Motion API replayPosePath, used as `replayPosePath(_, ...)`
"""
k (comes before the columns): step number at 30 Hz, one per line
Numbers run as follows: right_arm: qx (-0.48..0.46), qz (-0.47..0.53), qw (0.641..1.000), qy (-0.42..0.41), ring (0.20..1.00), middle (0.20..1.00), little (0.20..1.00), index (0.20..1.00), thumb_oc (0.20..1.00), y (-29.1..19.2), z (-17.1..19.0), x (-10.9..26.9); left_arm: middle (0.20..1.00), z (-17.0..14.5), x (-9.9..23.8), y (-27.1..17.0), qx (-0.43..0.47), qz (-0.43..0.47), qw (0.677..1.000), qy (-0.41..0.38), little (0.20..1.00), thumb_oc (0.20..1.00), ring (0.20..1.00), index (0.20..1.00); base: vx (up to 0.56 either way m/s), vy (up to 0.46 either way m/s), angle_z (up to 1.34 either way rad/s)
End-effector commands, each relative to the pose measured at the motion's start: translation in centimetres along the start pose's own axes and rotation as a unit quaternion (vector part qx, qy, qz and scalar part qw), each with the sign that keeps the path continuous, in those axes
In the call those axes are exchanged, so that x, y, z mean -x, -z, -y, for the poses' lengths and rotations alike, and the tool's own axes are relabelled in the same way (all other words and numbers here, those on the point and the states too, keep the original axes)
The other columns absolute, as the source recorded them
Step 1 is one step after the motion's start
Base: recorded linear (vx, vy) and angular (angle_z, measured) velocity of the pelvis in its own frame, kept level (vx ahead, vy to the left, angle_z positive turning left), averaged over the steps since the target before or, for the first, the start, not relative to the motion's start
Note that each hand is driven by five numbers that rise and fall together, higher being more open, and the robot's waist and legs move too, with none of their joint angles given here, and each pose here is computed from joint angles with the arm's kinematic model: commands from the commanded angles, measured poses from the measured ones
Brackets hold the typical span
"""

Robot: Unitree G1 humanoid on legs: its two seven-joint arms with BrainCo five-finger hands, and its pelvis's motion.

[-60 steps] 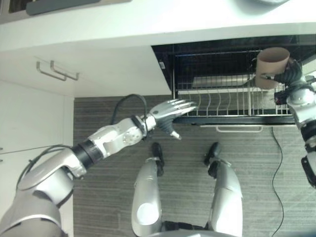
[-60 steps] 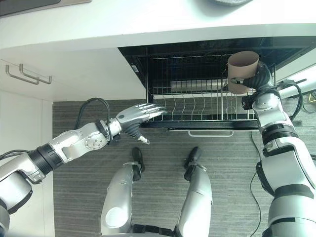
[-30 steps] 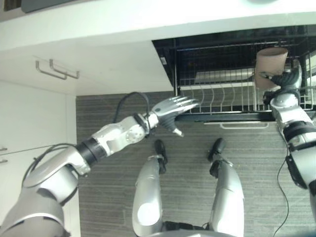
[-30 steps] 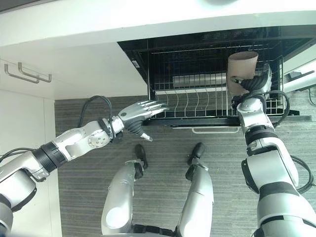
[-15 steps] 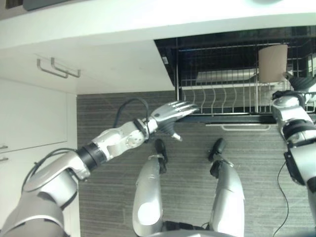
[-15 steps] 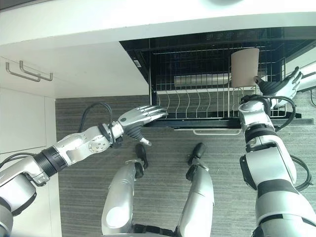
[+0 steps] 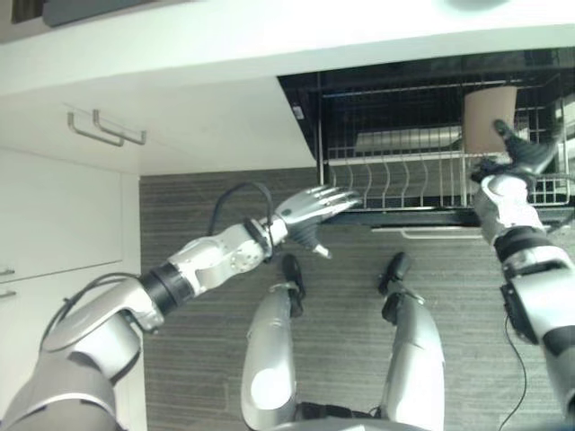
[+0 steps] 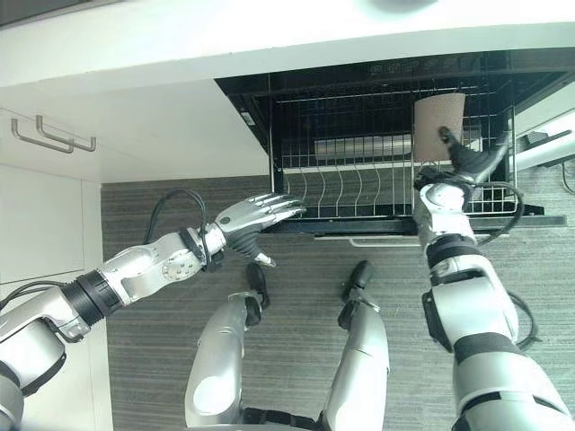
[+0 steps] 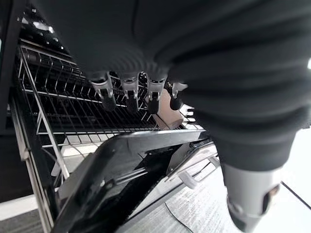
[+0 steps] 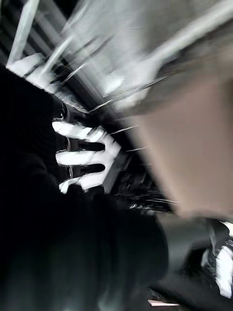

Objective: Place the dishes in the dishwasher.

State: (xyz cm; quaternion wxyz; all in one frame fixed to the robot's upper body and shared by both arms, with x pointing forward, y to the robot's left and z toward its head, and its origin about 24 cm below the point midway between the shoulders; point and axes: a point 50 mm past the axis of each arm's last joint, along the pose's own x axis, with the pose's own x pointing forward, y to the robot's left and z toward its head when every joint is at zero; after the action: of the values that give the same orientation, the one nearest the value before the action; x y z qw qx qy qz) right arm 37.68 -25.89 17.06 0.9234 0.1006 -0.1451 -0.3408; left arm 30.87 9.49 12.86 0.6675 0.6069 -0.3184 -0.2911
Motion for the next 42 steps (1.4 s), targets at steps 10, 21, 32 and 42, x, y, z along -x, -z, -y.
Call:
replayPosePath(10, -0.096, -0.065, 0.988, -0.107, 1.0, 1.0, 1.0, 1.0, 1.0, 4.6, 1.0, 7.7, 1.0, 3.6, 2.1, -0.7, 0.001, -0.073, 0.997, -0.04, 1.0, 1.0, 1.0, 1.0, 0.04, 0.014, -0.07)
replayPosePath(21, -0.057, -0.058, 0.982, -0.169, 1.0, 1.0, 1.0, 1.0, 1.0, 5.6, 1.8, 11.7, 1.0, 7.3, 4.5, -0.7, 0.067, -0.159, 0.983, -0.068, 1.0, 1.0, 1.0, 1.0, 0.06, 0.048, -0.11)
replayPosePath(32, -0.096, -0.037, 0.93, -0.353, 1.0, 1.0, 1.0, 1.0, 1.0, 3.9, 2.1, 14.7, 1.0, 7.0, 9.7, 0.5, 0.293, -0.269, 0.883, -0.25, 1.0, 1.0, 1.0, 1.0, 0.05, 0.013, 0.02)
replayPosePath(42, -0.093, 0.034, 0.874, -0.475, 1.0, 1.0, 1.0, 1.0, 1.0, 0.6, 2.3, 15.6, 1.0, 1.2, 14.2, 2.0, 0.375, -0.216, 0.797, -0.421, 1.0, 1.0, 1.0, 1.0, -0.02, -0.035, 0.17)
